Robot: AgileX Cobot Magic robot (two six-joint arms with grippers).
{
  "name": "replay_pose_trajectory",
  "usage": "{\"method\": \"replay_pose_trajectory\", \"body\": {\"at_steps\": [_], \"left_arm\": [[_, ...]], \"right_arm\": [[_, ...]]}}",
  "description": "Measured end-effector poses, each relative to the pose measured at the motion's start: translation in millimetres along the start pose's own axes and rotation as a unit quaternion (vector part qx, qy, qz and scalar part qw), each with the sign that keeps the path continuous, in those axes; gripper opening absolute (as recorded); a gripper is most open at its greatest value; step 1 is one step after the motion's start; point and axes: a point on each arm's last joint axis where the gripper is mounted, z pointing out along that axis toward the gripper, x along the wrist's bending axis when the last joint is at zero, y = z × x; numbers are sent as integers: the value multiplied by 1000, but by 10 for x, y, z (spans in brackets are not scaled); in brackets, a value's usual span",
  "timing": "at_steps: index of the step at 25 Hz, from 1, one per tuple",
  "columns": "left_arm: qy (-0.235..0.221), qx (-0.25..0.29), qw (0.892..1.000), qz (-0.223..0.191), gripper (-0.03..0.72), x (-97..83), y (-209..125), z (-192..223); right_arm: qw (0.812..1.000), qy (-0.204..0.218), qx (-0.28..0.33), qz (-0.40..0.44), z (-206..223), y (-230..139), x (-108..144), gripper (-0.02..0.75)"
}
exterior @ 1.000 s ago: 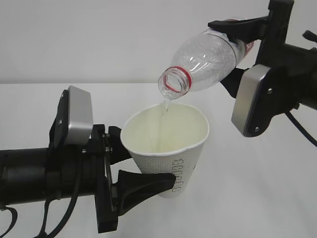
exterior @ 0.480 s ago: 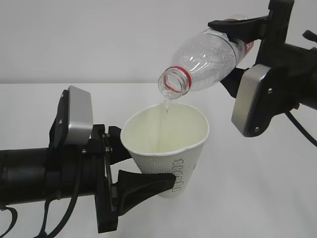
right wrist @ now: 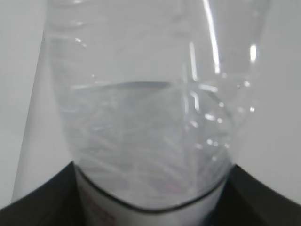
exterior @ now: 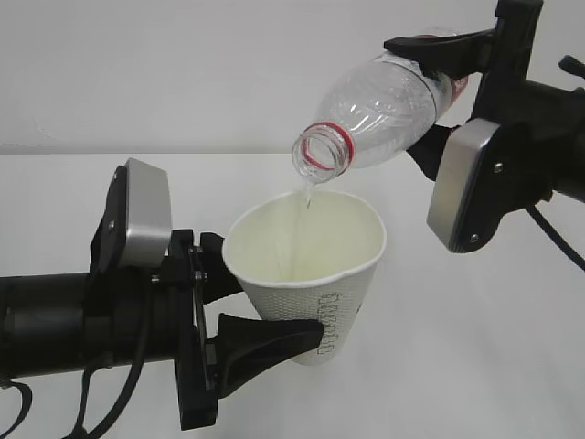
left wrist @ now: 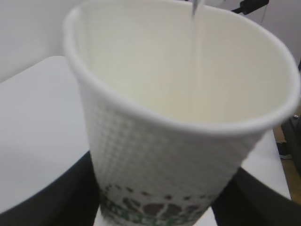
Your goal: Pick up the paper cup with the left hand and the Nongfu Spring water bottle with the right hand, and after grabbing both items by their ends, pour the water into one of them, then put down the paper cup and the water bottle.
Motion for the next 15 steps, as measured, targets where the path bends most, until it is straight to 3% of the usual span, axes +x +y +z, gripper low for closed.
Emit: {"method": "replay_pose_trajectory", "body": {"at_steps": [15], "left_arm": [[0,0,1000,0,489,0,0,0]], "right_arm": [[1000,-1,2,2,0,-4,-2,485]]}}
